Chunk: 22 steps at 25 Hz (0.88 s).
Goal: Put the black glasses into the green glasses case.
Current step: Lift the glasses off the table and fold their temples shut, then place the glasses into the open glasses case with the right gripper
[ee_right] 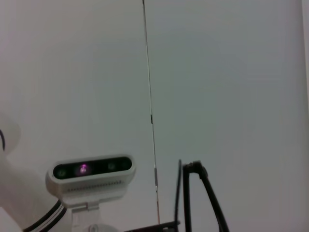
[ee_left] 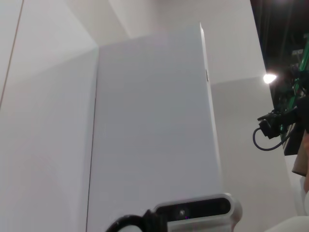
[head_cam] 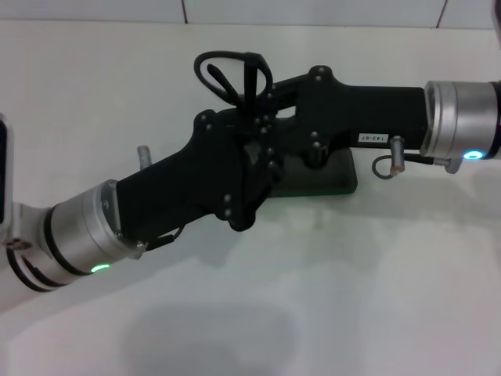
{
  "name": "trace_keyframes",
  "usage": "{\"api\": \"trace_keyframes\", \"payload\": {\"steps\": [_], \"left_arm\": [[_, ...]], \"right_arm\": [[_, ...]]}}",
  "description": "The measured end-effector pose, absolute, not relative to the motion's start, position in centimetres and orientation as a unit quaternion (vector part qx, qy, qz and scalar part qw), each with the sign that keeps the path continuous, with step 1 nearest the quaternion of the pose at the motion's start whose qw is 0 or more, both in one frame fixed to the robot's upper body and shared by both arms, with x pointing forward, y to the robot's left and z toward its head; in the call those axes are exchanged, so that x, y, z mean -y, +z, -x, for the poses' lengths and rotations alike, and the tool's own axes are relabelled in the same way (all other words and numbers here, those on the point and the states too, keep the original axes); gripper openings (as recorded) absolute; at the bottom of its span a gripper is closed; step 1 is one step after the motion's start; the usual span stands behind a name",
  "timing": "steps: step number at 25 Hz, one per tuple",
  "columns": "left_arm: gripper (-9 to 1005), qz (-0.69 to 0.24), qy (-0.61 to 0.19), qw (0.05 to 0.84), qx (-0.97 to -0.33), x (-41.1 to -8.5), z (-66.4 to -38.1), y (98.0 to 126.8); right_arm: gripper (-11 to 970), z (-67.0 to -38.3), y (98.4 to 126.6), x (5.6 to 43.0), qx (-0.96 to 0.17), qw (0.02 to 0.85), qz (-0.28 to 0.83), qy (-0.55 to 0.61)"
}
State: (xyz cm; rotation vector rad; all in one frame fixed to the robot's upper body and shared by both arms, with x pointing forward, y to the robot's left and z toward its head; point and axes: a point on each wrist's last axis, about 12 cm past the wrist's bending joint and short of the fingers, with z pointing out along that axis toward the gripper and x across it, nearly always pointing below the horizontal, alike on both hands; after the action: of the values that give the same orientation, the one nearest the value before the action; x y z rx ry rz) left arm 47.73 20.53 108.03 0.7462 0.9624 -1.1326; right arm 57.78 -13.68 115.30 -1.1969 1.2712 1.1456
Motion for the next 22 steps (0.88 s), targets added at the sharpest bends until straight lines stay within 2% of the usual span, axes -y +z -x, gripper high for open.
{"api": "trace_keyframes", "payload": {"steps": [14,22], "left_arm": [[43,-0.325,-0.504,0.67,-0.437,-20.7,-47.7,107.8],[43,-0.308,-0.509,0.676,-0.434,-22.2,-46.1,107.5]], "right_arm": [[104,-57.5,114.9,13.5,-0.528,0.494,0.502,0.474],[103,-58.4,115.7,15.4,-0.548,0.499,0.496,0.452]]}}
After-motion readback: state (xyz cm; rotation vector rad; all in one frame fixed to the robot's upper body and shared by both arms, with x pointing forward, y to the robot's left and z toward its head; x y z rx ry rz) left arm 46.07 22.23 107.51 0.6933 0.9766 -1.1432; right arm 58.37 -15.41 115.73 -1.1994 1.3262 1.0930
